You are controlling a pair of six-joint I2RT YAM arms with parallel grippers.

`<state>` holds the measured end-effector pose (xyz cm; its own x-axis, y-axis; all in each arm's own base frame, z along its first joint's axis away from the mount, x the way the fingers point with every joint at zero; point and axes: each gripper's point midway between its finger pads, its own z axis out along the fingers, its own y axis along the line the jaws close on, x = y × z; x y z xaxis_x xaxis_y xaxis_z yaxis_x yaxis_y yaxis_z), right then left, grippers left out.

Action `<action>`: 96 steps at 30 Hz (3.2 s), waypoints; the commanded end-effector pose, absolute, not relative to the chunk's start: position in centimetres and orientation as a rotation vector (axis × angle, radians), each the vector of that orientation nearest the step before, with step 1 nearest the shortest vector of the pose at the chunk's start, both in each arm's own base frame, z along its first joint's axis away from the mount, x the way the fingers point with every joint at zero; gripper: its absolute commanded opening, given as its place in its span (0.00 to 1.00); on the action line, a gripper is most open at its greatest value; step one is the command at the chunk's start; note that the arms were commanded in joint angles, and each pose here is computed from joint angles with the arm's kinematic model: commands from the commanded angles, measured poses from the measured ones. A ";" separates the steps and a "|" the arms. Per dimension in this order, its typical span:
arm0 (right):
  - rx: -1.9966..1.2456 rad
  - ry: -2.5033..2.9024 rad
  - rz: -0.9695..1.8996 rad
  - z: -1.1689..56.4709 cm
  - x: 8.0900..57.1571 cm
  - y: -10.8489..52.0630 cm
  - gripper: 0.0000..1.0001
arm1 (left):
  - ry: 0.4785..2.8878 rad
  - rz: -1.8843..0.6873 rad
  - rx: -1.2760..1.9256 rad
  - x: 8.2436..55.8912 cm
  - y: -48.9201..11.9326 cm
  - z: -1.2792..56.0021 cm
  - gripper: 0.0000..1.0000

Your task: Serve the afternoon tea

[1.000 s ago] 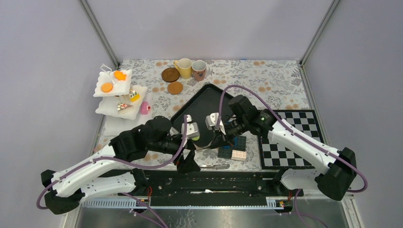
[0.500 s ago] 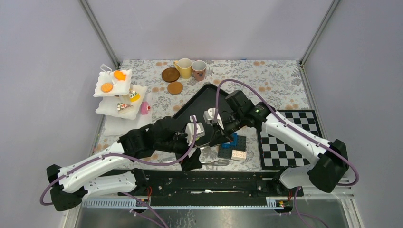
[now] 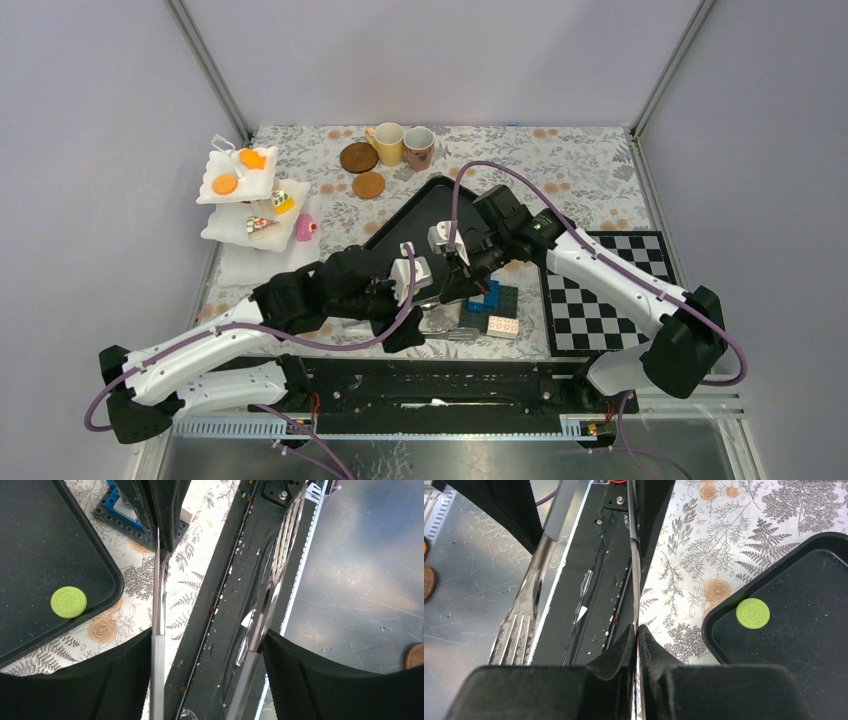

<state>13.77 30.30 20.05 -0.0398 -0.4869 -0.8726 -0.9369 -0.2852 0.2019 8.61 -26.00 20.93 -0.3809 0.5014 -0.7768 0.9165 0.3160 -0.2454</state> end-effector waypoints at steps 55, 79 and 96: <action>-0.197 2.097 0.309 20.9 33.1 16.2 1.00 | 2.500 -0.282 0.572 24.4 -21.3 11.6 0.48; -0.327 2.112 0.704 21.6 28.9 21.5 1.00 | 2.532 -0.465 0.209 25.9 -19.0 12.0 0.49; -0.366 2.054 0.764 22.2 27.2 21.5 1.00 | 2.291 -0.245 0.015 28.8 -16.5 7.4 0.70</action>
